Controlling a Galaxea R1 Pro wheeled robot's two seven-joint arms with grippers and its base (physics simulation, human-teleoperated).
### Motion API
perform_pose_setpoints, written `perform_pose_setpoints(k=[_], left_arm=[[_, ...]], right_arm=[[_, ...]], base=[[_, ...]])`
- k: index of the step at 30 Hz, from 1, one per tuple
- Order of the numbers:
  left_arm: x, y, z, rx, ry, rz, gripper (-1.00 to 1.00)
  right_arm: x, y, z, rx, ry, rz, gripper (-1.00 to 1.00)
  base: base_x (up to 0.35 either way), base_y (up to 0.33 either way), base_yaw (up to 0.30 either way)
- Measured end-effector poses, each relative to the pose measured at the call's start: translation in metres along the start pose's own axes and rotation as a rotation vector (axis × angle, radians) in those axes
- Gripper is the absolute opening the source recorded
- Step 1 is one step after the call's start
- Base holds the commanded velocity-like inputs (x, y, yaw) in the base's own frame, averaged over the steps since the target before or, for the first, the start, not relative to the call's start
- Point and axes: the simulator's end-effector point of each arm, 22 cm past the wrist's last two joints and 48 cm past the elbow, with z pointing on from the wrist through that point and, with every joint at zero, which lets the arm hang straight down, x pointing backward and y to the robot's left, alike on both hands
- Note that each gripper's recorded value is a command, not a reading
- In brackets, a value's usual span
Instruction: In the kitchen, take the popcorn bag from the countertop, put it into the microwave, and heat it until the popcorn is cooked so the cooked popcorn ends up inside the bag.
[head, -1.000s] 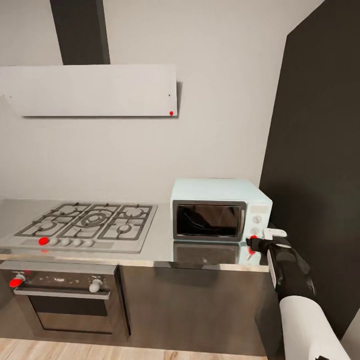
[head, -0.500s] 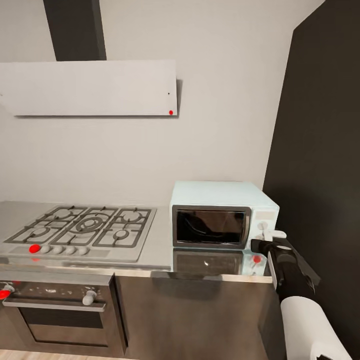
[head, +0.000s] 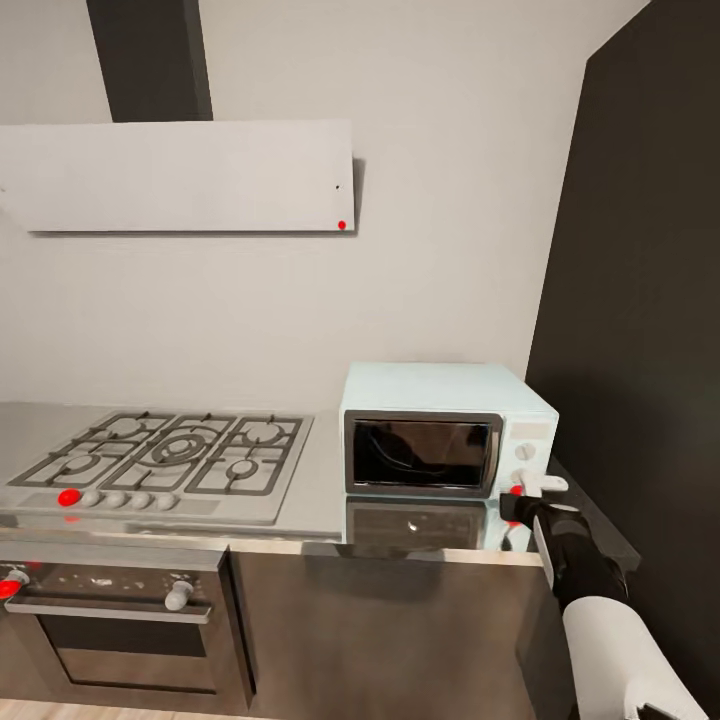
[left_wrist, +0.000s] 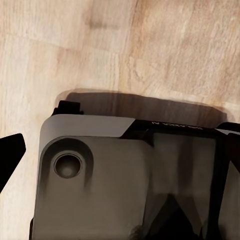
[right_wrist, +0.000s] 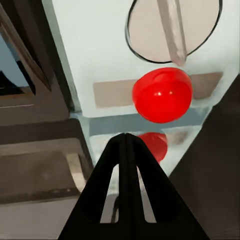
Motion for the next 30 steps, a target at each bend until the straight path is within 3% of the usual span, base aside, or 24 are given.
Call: perform_pose_setpoints(k=[9, 21, 24, 30], left_arm=[[0.000, -0.002, 0.000, 0.003, -0.001, 0.004, 1.00], [0.000, 0.000, 0.000, 0.000, -0.002, -0.003, 1.00], [0.000, 0.000, 0.000, 0.000, -0.002, -0.003, 1.00], [0.000, 0.000, 0.000, 0.000, -0.002, -0.003, 1.00]], right_arm=[[0.002, -0.009, 0.002, 0.010, -0.010, 0.007, -1.00], [-0.001, -0.011, 0.002, 0.019, -0.028, 0.006, -1.00], [-0.005, -0.031, 0.001, 0.049, -0.033, -0.005, -1.00], [0.015, -0.031, 0.009, 0.042, -0.010, -0.017, -1.00]], base=[[0.000, 0.000, 0.000], [0.141, 0.000, 0.000], [0.001, 0.000, 0.000], [0.000, 0.000, 0.000]])
